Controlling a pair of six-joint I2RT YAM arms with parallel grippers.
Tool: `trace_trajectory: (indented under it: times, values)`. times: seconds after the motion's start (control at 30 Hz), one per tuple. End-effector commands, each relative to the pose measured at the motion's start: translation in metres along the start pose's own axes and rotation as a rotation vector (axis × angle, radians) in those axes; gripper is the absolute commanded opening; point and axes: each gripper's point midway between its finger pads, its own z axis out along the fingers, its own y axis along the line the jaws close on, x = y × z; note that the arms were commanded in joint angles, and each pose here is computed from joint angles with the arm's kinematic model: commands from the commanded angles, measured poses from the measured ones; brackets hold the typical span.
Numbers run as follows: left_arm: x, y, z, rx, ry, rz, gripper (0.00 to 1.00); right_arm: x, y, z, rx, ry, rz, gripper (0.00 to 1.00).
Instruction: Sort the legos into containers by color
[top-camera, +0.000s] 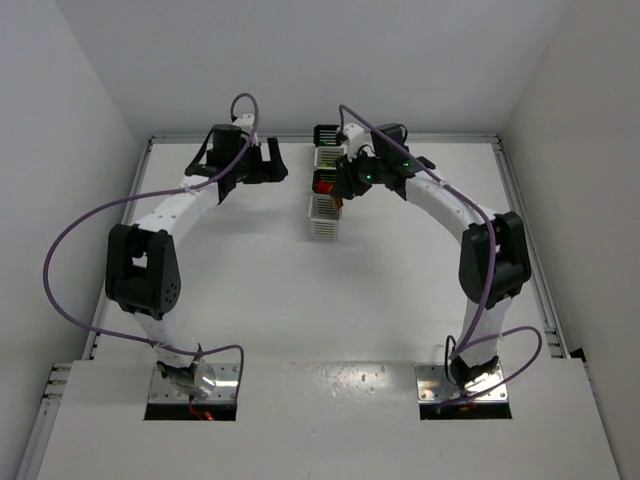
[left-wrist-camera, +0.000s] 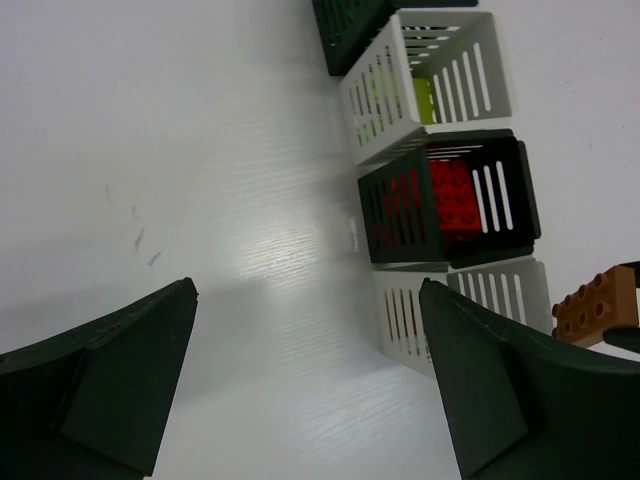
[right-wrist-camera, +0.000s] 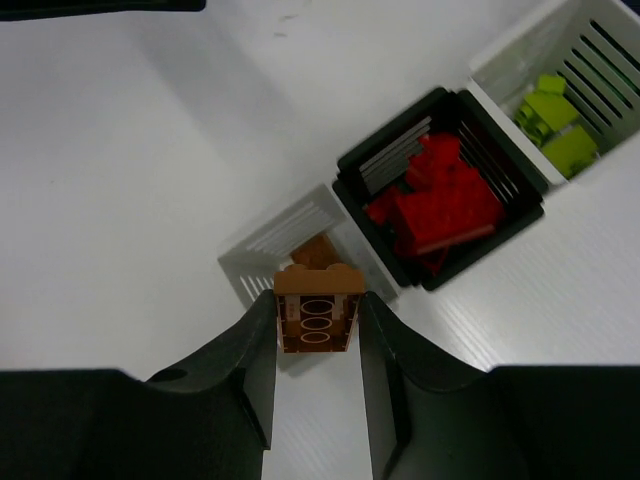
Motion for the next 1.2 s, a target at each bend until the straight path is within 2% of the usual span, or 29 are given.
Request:
trace_trajectory:
  times: [0.0, 0.37, 0.4, 0.47, 0.53, 0.6, 0.63, 0.67, 0.73, 0.93, 0.97, 1.07, 1.1, 1.17]
  values:
    - [-0.036, 0.001, -0.019, 0.012, -0.086, -0.025, 1.0, -0.065, 0.007, 0.005, 0.01, -0.184, -0.088, 0.0]
    - [-0.031, 0.014, -0.028, 0.009, -0.06, -0.039, 1.0, -0.042, 0.012, 0.032, 0.006, -0.127, -0.119, 0.0]
    - [-0.031, 0.017, -0.027, -0.006, -0.064, -0.04, 1.0, -0.036, 0.01, 0.033, 0.015, -0.114, -0.126, 0.03]
    - [-0.033, 0.022, -0.028, -0.013, -0.067, -0.035, 1.0, -0.029, 0.009, 0.034, 0.013, -0.095, -0.132, 0.09]
    - [-0.033, 0.024, -0.028, -0.026, -0.07, -0.026, 1.0, -0.019, 0.01, 0.034, 0.009, -0.066, -0.129, 0.23]
    - [-0.035, 0.031, -0.029, -0.049, -0.077, -0.031, 1.0, -0.017, 0.01, 0.033, 0.009, -0.063, -0.14, 0.46]
    - [-0.038, 0.033, -0.029, -0.06, -0.092, -0.055, 1.0, -0.012, 0.013, 0.035, 0.009, -0.052, -0.151, 0.64]
    - [-0.038, 0.036, -0.027, -0.076, -0.1, -0.064, 1.0, -0.016, 0.014, 0.032, 0.011, -0.06, -0.155, 0.73]
    - [-0.04, 0.037, -0.028, -0.08, -0.127, -0.07, 1.0, -0.017, 0.013, 0.03, 0.024, -0.068, -0.159, 0.83]
    - [-0.051, 0.039, -0.039, -0.094, -0.222, -0.02, 1.0, -0.03, 0.011, 0.021, 0.087, -0.132, -0.172, 0.98]
    - [-0.061, 0.037, -0.043, -0.088, -0.256, 0.008, 1.0, -0.049, 0.009, 0.011, 0.126, -0.199, -0.184, 0.98]
    - [-0.066, 0.041, -0.048, -0.114, -0.272, 0.052, 1.0, -0.055, -0.026, -0.01, 0.366, -0.232, -0.141, 0.99]
    - [-0.065, 0.047, -0.049, -0.148, -0.267, 0.069, 1.0, -0.056, -0.047, -0.027, 0.492, -0.227, -0.111, 0.99]
    - [-0.07, 0.051, -0.054, -0.176, -0.283, 0.089, 1.0, -0.056, -0.064, -0.046, 0.594, -0.219, -0.072, 0.99]
